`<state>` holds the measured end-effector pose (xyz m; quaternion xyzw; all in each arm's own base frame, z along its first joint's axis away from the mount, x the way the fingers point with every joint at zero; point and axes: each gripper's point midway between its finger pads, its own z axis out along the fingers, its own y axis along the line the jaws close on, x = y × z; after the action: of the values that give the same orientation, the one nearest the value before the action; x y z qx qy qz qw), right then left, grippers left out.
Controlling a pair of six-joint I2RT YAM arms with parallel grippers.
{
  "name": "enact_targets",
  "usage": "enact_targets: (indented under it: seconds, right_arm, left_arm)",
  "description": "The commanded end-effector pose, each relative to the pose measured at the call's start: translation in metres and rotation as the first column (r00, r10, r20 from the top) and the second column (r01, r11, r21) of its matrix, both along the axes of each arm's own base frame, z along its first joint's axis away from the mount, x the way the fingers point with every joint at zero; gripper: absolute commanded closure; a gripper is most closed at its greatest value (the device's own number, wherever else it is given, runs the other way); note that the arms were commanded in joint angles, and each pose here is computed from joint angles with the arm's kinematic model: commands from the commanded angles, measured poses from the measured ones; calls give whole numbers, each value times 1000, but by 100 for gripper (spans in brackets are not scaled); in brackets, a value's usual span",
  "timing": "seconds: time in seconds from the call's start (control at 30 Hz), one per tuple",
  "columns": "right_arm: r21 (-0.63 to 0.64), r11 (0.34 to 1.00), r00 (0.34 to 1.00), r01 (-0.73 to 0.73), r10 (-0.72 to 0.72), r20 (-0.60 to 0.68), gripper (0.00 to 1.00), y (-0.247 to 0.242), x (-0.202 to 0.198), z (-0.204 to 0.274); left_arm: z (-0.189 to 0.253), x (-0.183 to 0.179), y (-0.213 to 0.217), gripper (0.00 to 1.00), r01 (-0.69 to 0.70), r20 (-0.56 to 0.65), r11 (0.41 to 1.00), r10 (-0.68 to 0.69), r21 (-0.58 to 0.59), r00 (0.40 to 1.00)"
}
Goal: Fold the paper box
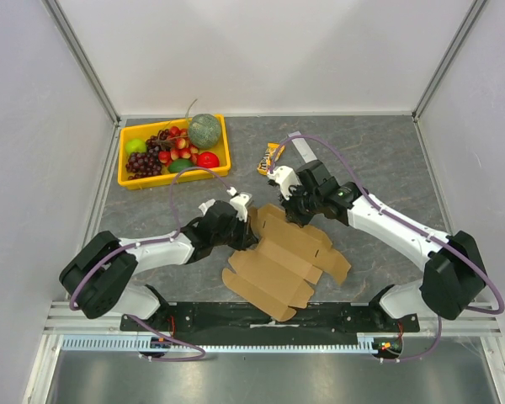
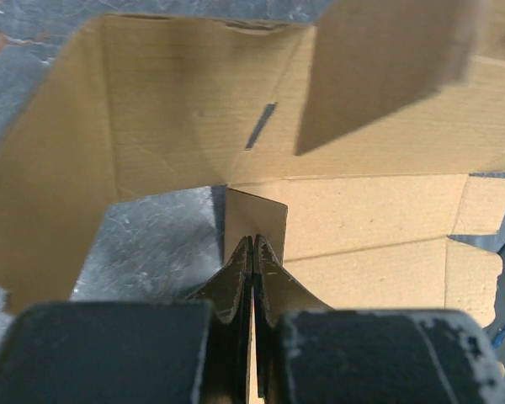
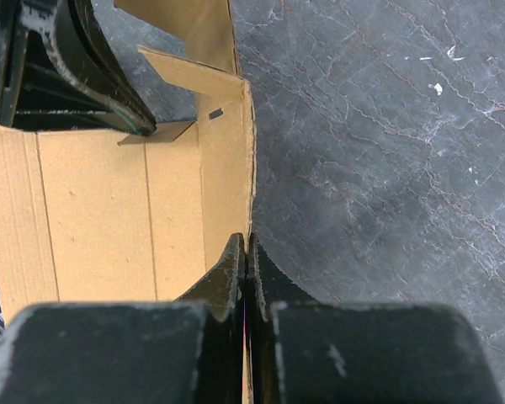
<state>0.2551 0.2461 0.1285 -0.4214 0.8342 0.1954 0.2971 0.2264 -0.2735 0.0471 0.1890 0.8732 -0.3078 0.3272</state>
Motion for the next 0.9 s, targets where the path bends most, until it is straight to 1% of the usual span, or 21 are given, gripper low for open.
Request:
enact_targets:
  seconds: [0.0,0.33,0.6,0.73,0.87]
  right_arm:
    - [31,999,999,8,-9,32,100,8,9,7]
    - [33,999,1000,5,-6,25,100,10,9,4]
    - [37,999,1000,5,-6,23,100,9,7,4]
    - [21,1000,999,14,-14,41,100,3,7,5]
    - [-34,999,997,30,-28,66,100,-7,11,3]
  left_arm:
    - [21,0,-23,98,37,29,996,-35,-77,999]
    - [7,-8,-34,98,60,0,996,-60,-67,998]
    - [-4,-6,-41,98,55,-15,997,-55,-53,998]
    - [2,-5,-36,98,46,9,998,-46,-43,999]
    - [32,1,-24,98,17,96,999,-12,-46,995]
